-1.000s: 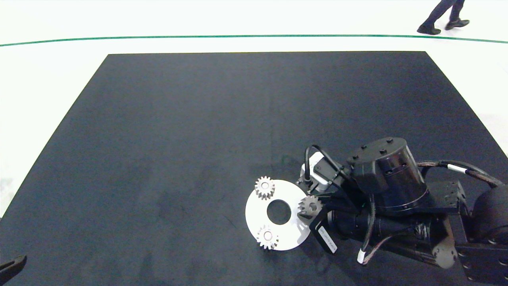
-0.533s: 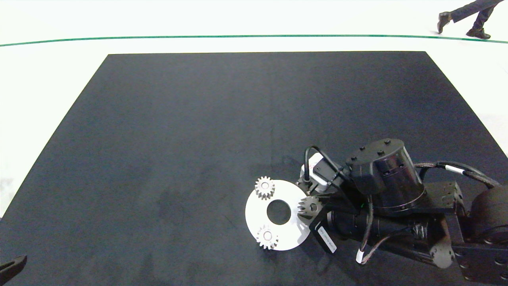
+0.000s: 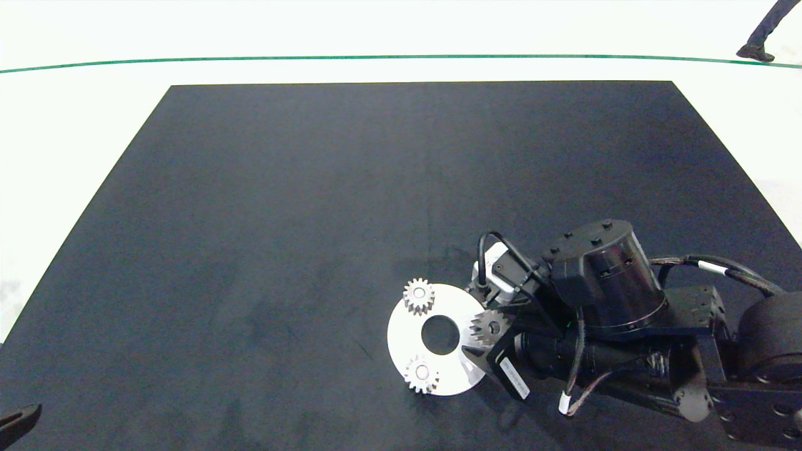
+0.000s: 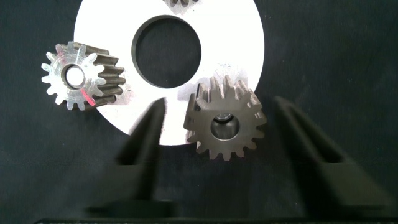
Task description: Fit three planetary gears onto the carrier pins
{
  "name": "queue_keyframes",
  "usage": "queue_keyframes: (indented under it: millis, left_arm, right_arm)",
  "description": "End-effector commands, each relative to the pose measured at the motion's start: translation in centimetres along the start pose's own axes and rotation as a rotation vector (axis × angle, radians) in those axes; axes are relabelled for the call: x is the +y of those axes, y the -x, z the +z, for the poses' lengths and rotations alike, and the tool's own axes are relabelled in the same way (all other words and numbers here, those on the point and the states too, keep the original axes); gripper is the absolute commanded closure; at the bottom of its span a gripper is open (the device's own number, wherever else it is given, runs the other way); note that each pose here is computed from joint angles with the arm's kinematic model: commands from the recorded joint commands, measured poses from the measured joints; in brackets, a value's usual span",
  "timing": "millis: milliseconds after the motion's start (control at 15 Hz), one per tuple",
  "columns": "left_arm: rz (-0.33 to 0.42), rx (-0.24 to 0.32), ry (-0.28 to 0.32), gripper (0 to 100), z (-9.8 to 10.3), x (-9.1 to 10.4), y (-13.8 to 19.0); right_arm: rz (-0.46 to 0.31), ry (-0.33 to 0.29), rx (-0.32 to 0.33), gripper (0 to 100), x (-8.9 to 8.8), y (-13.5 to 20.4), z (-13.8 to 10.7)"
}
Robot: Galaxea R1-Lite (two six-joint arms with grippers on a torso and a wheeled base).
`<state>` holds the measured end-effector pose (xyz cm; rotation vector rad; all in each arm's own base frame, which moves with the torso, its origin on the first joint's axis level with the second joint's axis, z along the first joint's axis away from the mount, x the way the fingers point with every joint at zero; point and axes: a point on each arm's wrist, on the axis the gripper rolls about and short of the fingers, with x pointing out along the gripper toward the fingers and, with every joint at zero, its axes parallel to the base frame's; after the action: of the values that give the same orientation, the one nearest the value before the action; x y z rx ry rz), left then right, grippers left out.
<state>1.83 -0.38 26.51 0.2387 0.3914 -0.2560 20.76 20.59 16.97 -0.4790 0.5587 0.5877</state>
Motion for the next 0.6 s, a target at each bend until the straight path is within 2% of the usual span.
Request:
queue_keyframes:
  millis: [67, 600]
  left_arm:
    - [0.0, 0.004, -0.002, 0, 0.0, 0.0, -0.01]
    - [0.002, 0.001, -0.001, 0, -0.03, 0.01, 0.06]
  right_arm:
    - [-0.003, 0.0, -0.001, 0, -0.05, -0.01, 0.02]
    - [-0.012, -0.015, -0.026, 0, -0.45, -0.04, 0.84]
